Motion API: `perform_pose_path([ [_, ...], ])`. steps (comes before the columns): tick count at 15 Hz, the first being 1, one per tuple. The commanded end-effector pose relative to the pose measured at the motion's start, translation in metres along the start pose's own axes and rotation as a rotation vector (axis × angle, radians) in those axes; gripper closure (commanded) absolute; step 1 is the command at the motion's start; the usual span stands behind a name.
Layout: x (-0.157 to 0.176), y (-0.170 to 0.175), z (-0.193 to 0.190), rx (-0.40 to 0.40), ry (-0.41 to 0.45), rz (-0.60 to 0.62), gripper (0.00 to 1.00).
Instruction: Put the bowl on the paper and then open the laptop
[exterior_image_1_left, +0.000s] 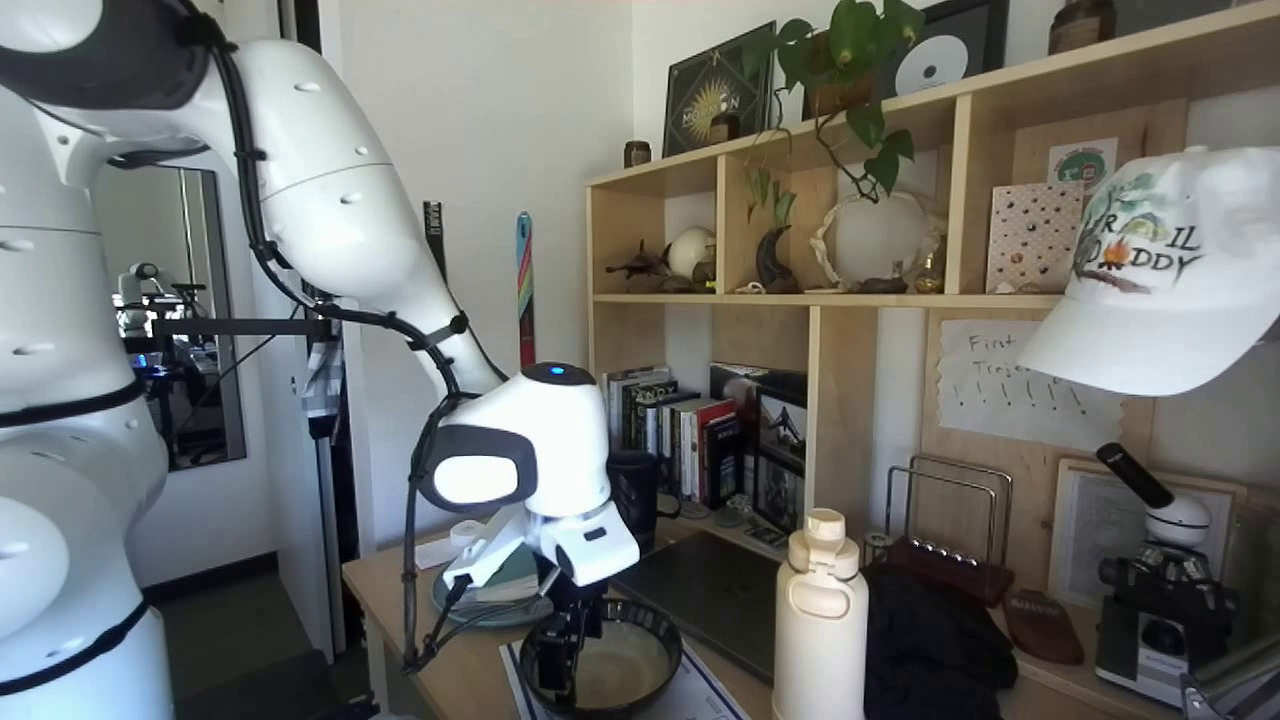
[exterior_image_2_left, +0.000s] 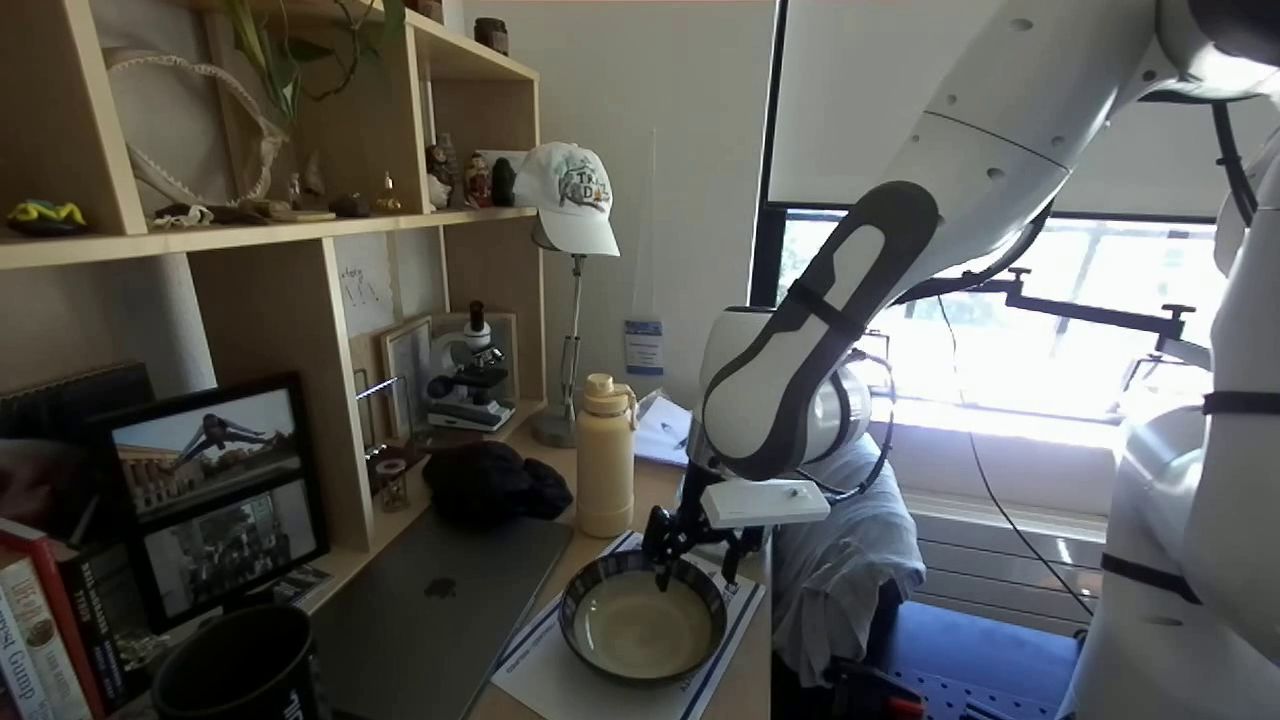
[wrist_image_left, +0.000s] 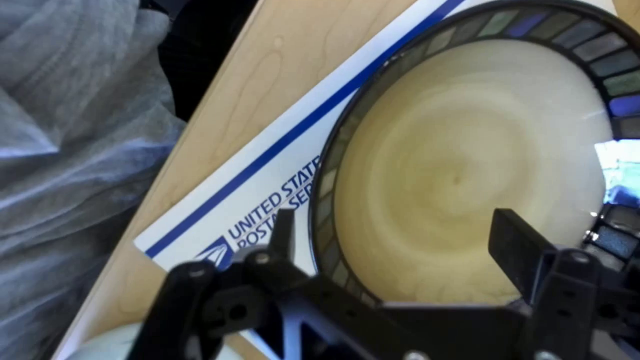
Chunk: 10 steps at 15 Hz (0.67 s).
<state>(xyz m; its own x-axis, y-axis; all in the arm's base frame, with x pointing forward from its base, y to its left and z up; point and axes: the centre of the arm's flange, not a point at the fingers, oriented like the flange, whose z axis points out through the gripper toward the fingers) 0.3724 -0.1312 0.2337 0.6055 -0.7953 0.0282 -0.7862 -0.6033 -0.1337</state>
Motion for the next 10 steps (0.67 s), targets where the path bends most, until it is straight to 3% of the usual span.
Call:
perform_pose_path([
  [1, -0.025, -0.016, -0.055, -0.038, 0.018, -0.058, 0.0],
  [5, -0.029, -0.058, -0.099, -0.062, 0.036, -0.156, 0.0],
  [10, -0.017, -0.121, -0.143, 0.007, 0.12, -0.293, 0.0],
])
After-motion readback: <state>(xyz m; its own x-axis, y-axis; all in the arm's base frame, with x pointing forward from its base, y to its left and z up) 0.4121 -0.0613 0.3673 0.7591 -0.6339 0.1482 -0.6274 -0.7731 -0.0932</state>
